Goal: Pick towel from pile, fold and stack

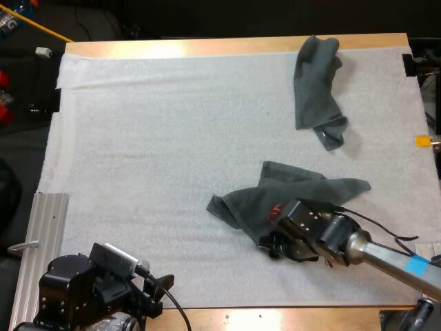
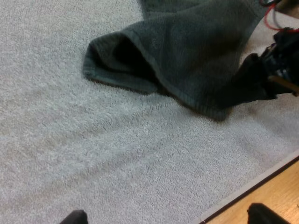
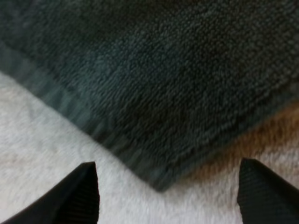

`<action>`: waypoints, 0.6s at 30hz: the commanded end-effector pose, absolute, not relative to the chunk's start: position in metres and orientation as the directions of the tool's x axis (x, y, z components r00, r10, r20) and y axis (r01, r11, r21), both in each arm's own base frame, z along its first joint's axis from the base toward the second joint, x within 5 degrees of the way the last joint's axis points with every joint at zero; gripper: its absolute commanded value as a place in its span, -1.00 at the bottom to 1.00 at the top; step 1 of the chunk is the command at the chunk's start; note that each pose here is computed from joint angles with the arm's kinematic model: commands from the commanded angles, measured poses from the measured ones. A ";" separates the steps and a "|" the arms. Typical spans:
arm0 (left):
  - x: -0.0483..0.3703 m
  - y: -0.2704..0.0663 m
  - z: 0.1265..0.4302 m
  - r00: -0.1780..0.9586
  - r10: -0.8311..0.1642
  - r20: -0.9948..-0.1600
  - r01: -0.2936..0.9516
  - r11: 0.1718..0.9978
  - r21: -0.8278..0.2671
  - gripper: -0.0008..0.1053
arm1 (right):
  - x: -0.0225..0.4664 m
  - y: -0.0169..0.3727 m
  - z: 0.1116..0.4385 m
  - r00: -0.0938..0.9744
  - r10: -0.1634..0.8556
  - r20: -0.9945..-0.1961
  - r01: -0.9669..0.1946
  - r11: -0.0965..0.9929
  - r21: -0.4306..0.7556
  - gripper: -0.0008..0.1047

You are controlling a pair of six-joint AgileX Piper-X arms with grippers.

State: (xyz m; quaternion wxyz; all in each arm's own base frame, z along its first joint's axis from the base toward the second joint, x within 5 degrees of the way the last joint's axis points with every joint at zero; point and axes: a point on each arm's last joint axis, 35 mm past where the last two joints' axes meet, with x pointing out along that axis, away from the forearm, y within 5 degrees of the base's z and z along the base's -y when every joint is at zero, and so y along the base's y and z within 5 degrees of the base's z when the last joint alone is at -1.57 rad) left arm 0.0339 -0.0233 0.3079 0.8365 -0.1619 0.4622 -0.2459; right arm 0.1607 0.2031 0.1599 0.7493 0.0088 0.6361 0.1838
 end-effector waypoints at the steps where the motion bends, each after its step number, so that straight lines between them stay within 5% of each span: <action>1: 0.033 -0.023 0.307 0.434 -0.565 -0.702 0.256 0.824 -0.505 0.25 | 0.162 0.206 0.158 0.120 0.299 -0.947 -0.261 0.930 0.261 0.18; 8: 0.032 -0.023 0.307 0.430 -0.564 -0.705 0.254 0.825 -0.505 0.25 | 0.166 0.210 0.140 0.101 0.276 -0.956 -0.243 0.939 0.245 0.15; 18: 0.032 -0.023 0.306 0.429 -0.564 -0.706 0.253 0.825 -0.505 0.25 | 0.166 0.211 0.133 0.094 0.251 -0.963 -0.263 0.940 0.219 -0.80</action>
